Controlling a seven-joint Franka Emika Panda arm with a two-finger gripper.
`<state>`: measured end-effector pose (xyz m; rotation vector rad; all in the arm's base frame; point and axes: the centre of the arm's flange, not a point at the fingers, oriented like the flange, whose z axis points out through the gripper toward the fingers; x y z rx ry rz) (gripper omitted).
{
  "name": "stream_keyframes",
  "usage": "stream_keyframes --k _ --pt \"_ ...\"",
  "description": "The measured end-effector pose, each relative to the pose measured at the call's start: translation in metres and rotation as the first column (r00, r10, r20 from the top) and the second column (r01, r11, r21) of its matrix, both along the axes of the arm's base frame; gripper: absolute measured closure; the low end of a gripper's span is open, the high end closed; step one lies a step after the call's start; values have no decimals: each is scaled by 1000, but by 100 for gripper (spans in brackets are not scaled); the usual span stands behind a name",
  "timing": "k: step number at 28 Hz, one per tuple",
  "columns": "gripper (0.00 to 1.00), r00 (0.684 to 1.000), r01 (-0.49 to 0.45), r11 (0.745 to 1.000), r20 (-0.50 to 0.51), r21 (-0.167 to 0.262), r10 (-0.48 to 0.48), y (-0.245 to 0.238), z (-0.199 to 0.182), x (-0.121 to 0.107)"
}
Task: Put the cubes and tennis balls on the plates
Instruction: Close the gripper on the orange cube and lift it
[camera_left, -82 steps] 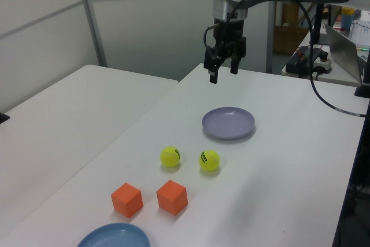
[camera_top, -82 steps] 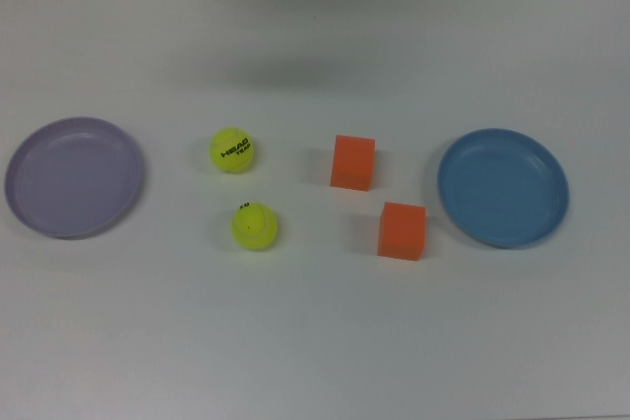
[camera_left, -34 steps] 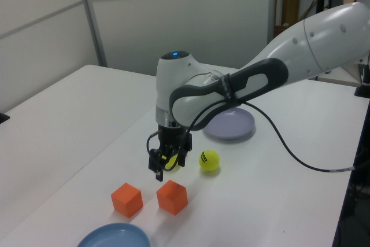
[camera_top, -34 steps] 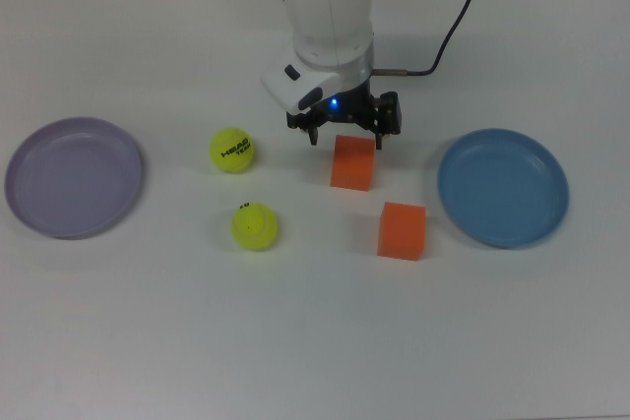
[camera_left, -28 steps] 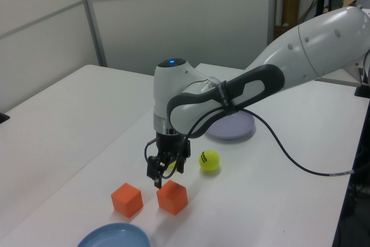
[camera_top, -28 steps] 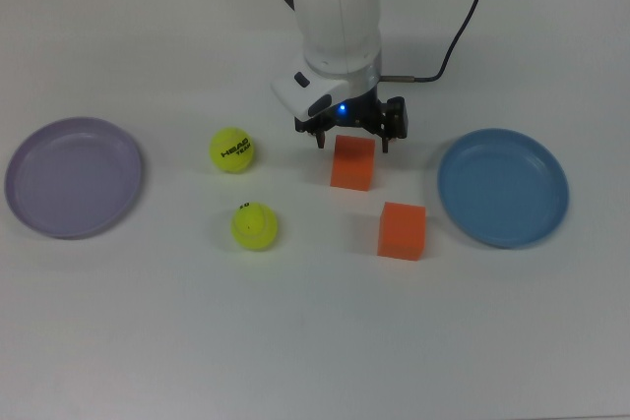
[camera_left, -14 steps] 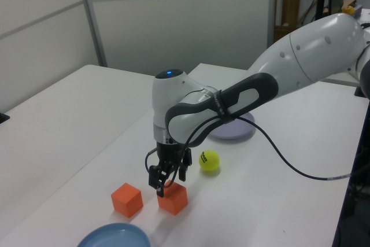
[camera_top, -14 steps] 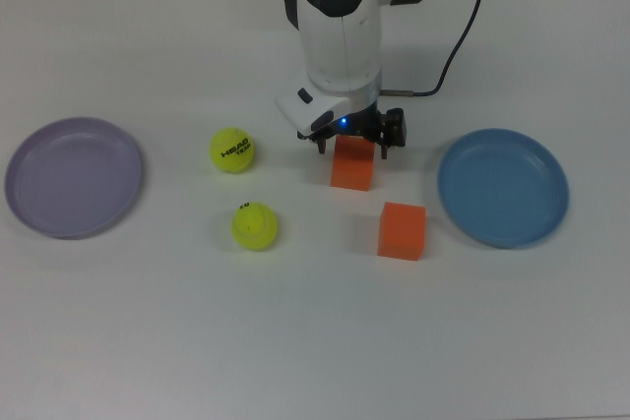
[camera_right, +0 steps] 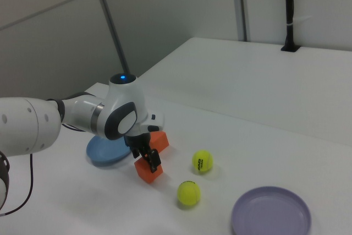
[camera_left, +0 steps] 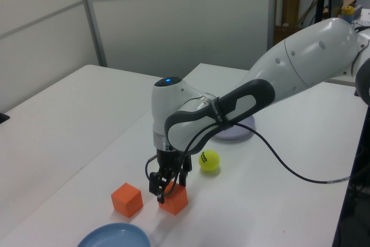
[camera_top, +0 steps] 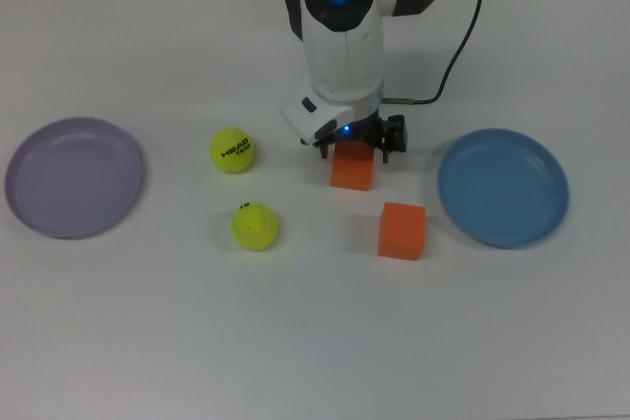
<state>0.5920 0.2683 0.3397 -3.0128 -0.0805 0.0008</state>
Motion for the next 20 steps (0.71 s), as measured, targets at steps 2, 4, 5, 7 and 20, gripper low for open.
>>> stream_keyframes --k 2,4,5,7,20 --pt "0 1000 -5 1000 -1 0 5 3 -2 -1" --pt "0 1000 -9 1000 -4 -2 9 6 -6 -3" --pt "0 1000 -10 1000 -5 -2 10 6 -7 -3" --pt "0 1000 -11 1000 -2 -1 11 8 -10 -2" --pt "36 999 -17 1000 31 10 16 14 -5 -1"
